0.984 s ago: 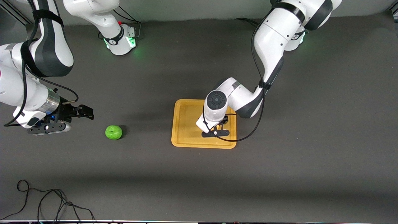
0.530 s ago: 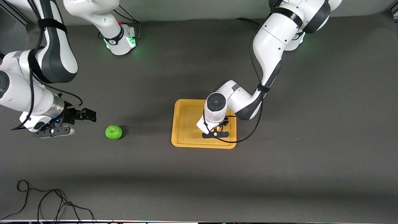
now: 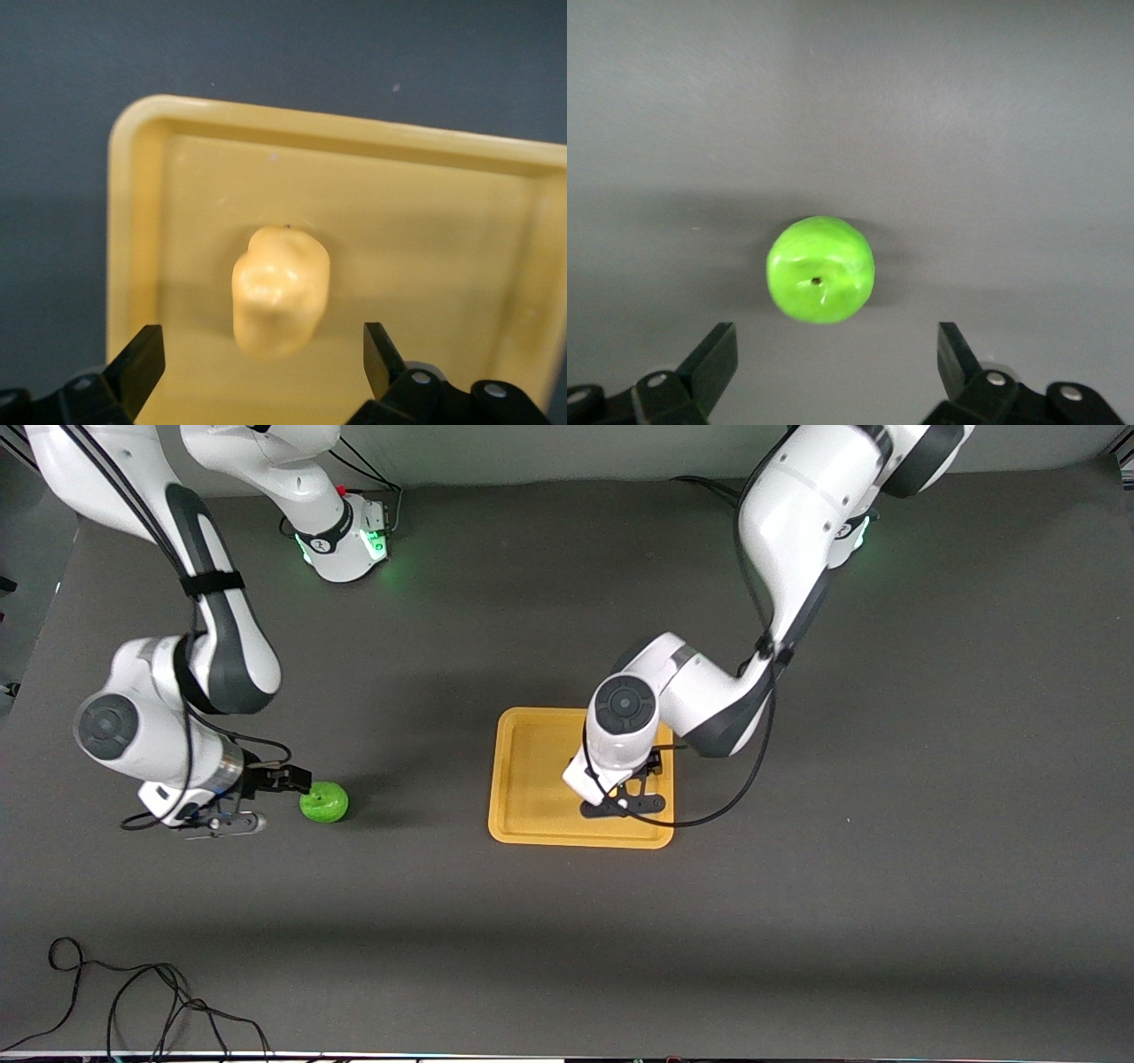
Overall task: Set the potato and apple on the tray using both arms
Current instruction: 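Release the potato onto the tray while the right gripper lowers to the apple, then withdraw the left gripper while the right gripper grasps the green apple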
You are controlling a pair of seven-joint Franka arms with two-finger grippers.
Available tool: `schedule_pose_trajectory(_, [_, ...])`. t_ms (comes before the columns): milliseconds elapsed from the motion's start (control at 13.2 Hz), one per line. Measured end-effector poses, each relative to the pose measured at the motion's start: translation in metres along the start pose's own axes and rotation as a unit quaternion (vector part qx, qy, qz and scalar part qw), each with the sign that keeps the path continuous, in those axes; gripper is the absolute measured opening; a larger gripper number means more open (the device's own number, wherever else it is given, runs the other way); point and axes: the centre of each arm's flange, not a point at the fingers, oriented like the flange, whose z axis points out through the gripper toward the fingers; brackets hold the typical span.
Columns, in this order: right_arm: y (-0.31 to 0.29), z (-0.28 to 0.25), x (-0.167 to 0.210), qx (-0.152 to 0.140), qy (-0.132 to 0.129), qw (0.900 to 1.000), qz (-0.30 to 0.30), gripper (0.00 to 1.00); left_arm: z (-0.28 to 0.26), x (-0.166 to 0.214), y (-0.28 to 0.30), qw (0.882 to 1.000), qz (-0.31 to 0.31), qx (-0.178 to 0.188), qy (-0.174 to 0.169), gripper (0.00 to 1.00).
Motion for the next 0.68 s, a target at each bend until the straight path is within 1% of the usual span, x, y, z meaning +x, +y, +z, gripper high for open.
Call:
schedule_pose_trajectory(151, [-0.003, 0.033, 0.003, -0.003, 0.000, 1.000, -0.001, 1.00, -0.076, 0.004, -0.032, 1.000, 0.011, -0.011, -0.023, 1.00])
schedule_pose_trajectory(303, [-0.005, 0.052, 0.007, -0.006, 0.011, 1.000, -0.002, 1.00, -0.134, 0.023, -0.096, 0.999, 0.019, -0.012, -0.042, 1.00])
schedule_pose_trajectory(530, [-0.008, 0.075, 0.001, -0.006, 0.037, 0.999, -0.004, 1.00, -0.181, 0.053, -0.210, 0.996, 0.042, -0.006, -0.075, 1.00])
schedule_pose_trajectory(681, [-0.011, 0.086, -0.007, -0.003, 0.041, 0.999, -0.001, 1.00, -0.201, 0.068, -0.290, 0.994, 0.065, -0.009, -0.091, 1.00])
